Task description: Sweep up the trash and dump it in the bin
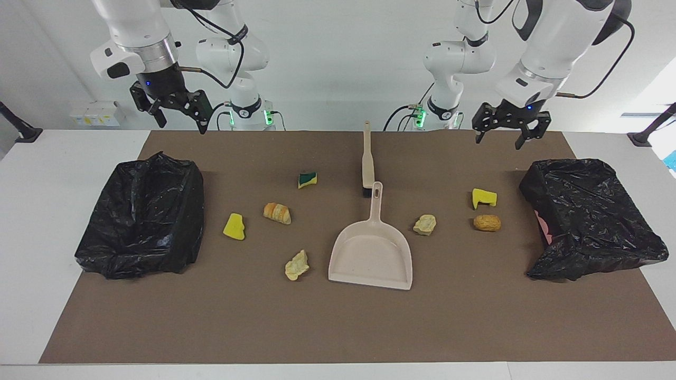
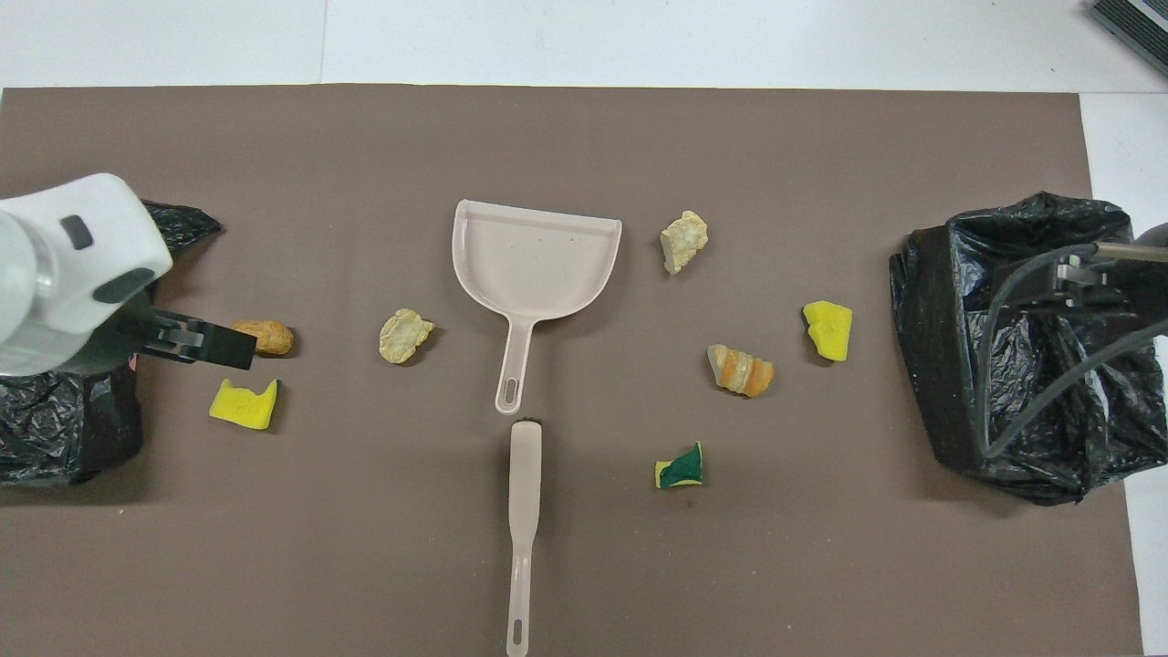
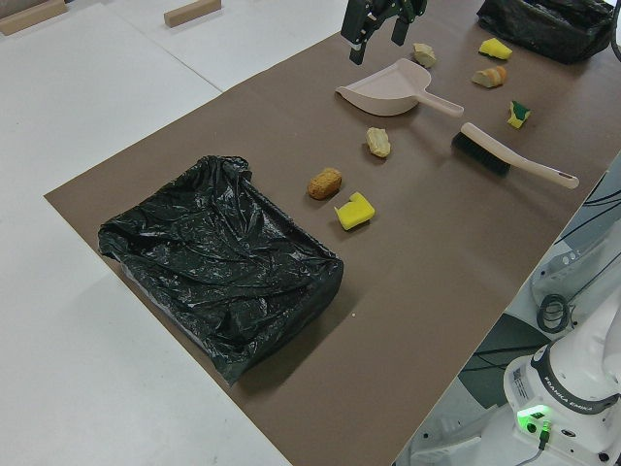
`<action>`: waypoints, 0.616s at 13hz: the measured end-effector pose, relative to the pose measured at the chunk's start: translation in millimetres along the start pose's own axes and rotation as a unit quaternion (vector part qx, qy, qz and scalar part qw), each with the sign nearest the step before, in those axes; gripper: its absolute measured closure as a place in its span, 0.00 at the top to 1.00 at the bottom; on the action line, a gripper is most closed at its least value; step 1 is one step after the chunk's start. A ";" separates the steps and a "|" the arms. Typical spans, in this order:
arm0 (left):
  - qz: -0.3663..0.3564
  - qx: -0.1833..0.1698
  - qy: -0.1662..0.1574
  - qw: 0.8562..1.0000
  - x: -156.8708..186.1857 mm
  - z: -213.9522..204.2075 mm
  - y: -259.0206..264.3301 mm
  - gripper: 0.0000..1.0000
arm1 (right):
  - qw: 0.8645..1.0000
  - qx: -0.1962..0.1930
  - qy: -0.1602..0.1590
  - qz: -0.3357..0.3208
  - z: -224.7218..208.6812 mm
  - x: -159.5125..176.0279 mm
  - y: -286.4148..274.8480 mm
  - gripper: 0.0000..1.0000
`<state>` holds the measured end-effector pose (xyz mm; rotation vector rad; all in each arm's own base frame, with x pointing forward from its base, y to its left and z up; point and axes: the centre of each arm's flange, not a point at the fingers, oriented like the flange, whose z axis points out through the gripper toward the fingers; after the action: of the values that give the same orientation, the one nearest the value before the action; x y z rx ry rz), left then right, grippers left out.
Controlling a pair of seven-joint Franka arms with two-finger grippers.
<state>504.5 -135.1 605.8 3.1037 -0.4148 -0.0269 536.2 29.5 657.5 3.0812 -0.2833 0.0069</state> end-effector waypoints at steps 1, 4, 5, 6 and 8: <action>0.000 0.001 -0.005 1.000 -5.2 4.5 22.5 1.00 | 1.000 0.000 -0.001 0.000 0.9 -1.1 0.0 1.00; 0.004 0.007 -0.024 1.000 -26.6 22.1 89.7 1.00 | 1.000 0.003 -0.007 -0.003 5.0 -2.5 -3.9 1.00; 0.008 0.011 -0.032 0.999 -37.1 30.5 111.1 1.00 | 1.000 0.004 -0.009 -0.006 7.0 -3.3 -7.0 1.00; 0.013 0.015 -0.040 0.999 -47.6 39.5 128.9 1.00 | 1.000 0.005 -0.010 -0.010 8.4 -3.8 -10.9 1.00; 0.017 0.014 -0.054 0.998 -68.5 57.4 156.5 1.00 | 1.000 0.009 -0.004 -0.020 12.2 -1.6 -23.0 1.00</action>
<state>396.3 -268.5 551.4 3.1315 -0.4745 -0.1911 538.9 51.9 644.3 3.1046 -0.2247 -0.0028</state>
